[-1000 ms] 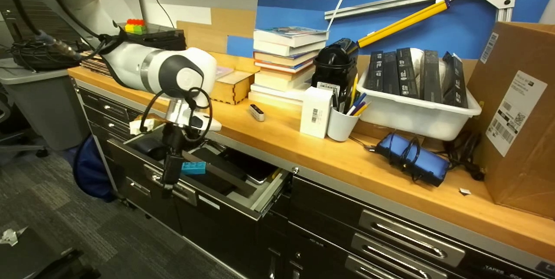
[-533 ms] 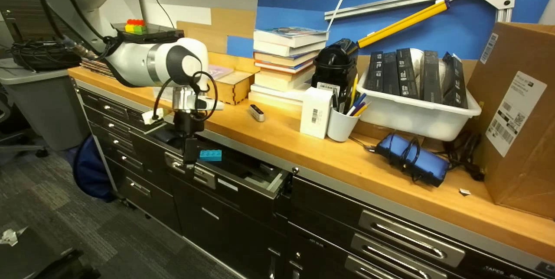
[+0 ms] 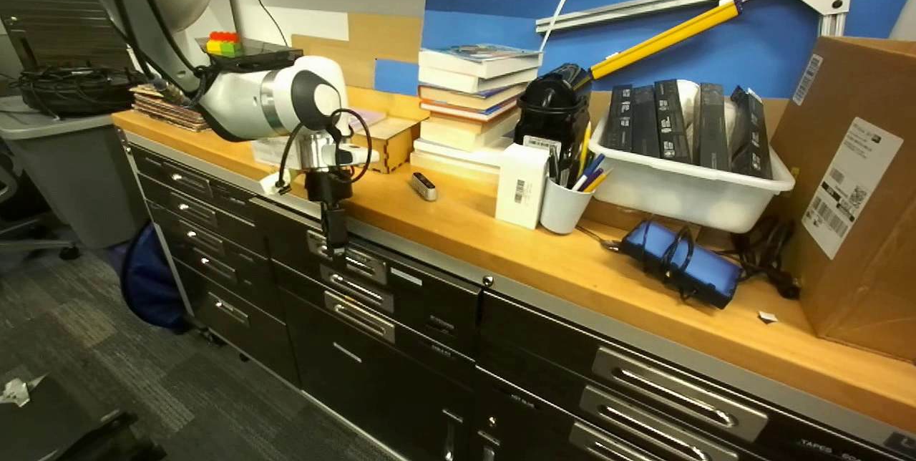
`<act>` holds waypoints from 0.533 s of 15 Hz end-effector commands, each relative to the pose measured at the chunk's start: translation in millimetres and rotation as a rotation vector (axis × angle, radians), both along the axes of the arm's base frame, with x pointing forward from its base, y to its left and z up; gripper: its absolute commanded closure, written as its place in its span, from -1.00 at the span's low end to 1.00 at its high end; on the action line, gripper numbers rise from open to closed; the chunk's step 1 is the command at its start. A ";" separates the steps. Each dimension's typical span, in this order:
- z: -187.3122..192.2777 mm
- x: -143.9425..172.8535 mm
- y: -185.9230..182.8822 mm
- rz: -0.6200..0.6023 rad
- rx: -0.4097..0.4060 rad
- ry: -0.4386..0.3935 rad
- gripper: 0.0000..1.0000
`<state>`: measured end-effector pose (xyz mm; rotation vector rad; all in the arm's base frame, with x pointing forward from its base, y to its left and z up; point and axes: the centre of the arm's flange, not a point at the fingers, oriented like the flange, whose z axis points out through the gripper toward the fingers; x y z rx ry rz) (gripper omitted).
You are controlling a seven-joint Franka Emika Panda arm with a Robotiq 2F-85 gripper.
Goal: Put the blue object in the drawer and close the drawer.
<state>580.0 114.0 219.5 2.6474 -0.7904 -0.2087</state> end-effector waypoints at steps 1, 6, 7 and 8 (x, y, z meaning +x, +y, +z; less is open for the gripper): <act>35.9 2.2 8.4 0.055 0.046 0.008 -1.00; 119.7 -21.8 -11.1 0.158 0.200 0.076 -1.00; 138.2 -24.3 -14.4 0.181 0.229 0.077 -1.00; 156.7 -24.6 -14.2 0.205 0.251 0.072 -1.00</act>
